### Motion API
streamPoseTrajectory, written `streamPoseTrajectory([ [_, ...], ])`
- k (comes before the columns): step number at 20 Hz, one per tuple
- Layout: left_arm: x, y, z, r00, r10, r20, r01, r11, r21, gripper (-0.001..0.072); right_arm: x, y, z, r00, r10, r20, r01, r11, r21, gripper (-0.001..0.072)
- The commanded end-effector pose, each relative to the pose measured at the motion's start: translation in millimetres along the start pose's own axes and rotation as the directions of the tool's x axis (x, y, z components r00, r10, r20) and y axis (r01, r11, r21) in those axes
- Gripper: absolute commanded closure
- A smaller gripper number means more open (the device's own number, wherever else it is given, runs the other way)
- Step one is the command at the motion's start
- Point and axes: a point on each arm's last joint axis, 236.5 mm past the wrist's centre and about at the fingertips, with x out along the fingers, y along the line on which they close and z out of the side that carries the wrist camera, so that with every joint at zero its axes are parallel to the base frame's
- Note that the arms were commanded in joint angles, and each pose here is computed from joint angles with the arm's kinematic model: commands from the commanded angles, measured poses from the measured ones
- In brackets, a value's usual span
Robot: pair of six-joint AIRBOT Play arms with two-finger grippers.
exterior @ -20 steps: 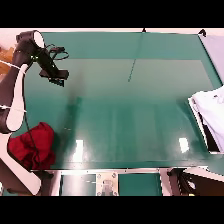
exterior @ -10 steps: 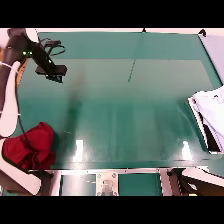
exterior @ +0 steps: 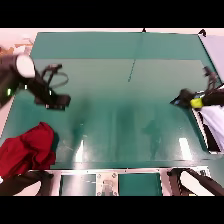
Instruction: Fold the shirts.
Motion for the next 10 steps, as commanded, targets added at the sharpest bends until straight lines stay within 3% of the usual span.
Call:
streamPoseTrajectory([
  [1,22.8,-3.2,-50.7,1.0,-0.003,0.001,0.003,0.999,-0.032,0.0685,32.3,18.7,-48.7,0.999,0.017,-0.043,-0.022,0.995,-0.1,0.0698],
  [10,24.0,-4.1,-46.9,1.0,-0.009,0.028,0.011,0.998,-0.058,0.0684,36.8,28.4,-64.1,0.995,0.024,-0.094,-0.037,0.99,-0.138,0.0698],
])
